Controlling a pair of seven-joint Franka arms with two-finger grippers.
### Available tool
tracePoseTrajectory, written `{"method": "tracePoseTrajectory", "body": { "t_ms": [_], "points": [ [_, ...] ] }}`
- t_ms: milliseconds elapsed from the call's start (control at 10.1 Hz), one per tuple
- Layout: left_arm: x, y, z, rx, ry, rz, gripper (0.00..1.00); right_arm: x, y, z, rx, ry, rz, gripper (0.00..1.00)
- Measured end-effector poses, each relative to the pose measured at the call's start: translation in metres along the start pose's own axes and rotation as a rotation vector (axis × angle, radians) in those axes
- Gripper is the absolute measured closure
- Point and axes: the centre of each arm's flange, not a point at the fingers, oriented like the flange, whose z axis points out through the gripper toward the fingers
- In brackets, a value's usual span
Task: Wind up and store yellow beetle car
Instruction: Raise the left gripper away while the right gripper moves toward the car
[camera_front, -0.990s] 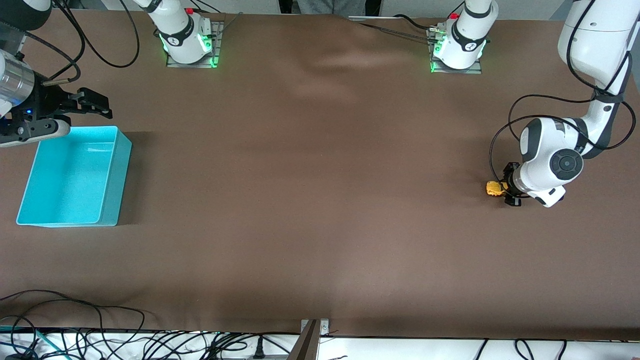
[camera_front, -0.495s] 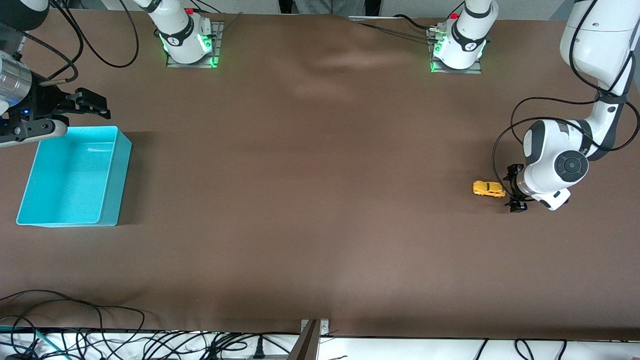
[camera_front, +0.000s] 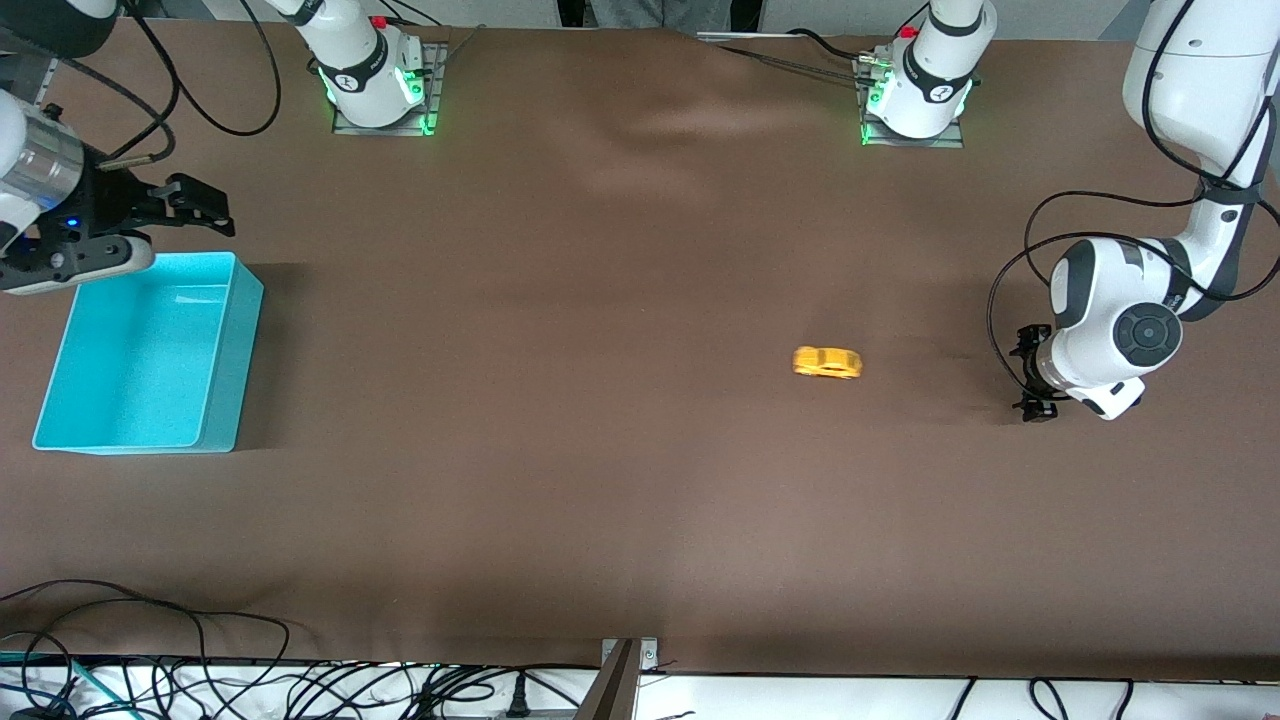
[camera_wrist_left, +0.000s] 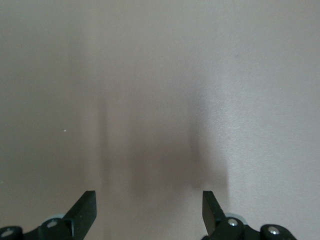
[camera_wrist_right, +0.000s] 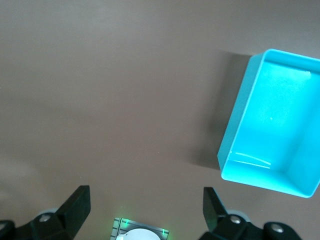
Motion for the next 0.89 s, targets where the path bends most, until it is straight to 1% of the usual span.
{"method": "tracePoseTrajectory", "body": {
  "t_ms": [198, 495, 693, 891],
  "points": [
    [0.008, 0.008, -0.028, 0.034, 0.004, 0.03, 0.06, 0.002, -0.013, -0.004, -0.005, 0.009, -0.052, 0.0],
    [0.018, 0.024, -0.077, 0.046, -0.064, 0.126, 0.06, 0.005, -0.066, -0.002, -0.02, -0.011, -0.139, 0.0],
    [0.026, 0.033, -0.113, 0.044, -0.081, 0.196, 0.06, 0.003, -0.07, 0.0, -0.02, -0.028, -0.143, 0.0],
    [0.032, 0.037, -0.14, 0.057, -0.085, 0.286, 0.06, 0.003, -0.064, 0.0, -0.018, -0.031, -0.132, 0.0]
  ]
}}
